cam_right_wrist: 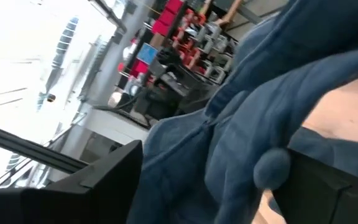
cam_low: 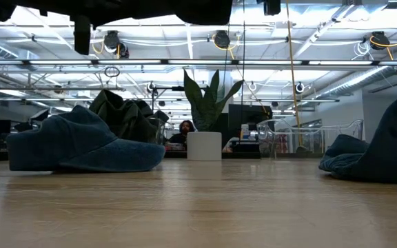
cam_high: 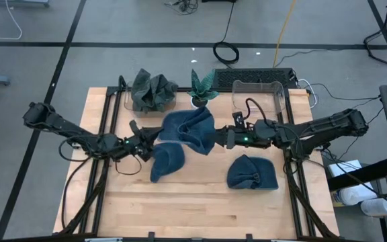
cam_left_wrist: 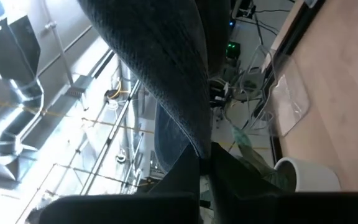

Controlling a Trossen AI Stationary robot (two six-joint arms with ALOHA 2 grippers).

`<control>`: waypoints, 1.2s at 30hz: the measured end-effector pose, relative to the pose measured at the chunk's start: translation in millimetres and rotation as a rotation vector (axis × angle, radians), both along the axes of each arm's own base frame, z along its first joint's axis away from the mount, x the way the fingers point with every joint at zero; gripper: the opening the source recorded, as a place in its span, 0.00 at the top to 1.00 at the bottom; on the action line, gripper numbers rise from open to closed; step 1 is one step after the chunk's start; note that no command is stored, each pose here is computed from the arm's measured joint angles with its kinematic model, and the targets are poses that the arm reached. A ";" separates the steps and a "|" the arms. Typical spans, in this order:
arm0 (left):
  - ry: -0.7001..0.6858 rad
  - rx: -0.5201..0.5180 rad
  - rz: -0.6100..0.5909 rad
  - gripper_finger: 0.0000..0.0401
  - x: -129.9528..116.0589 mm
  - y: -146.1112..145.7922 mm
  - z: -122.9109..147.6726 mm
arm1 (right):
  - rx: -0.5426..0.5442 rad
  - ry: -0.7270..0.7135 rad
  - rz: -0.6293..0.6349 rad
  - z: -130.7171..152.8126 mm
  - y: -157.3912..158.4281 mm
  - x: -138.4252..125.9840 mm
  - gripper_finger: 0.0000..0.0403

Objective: Pick & Place hat
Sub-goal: Put the bottom left blue cap into the right transparent bin

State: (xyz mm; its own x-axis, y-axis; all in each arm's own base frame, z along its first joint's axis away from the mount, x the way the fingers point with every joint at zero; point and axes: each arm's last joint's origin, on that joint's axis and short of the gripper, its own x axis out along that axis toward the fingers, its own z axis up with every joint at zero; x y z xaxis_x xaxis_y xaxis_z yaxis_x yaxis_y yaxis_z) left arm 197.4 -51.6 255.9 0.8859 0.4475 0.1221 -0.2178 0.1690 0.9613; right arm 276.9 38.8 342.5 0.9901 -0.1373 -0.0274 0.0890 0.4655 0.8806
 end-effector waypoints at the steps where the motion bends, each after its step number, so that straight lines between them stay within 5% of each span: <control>1: 0.006 0.010 -0.002 0.98 -0.5 -1.6 -0.1 | 0.002 0.009 -0.001 -0.8 -0.1 0.0 0.27; 21: -0.004 0.032 0.066 0.98 -6.5 -9.4 4.7 | 0.001 0.012 0.051 -1.2 1.2 0.2 0.90; 27: -0.032 -0.050 0.050 0.96 -6.3 -10.4 2.6 | -0.074 0.026 0.054 -1.6 1.2 0.1 0.92; 36: -0.155 -0.340 0.071 0.72 -6.6 -9.7 -2.2 | -0.155 -0.101 0.115 18.5 -6.3 -10.2 0.92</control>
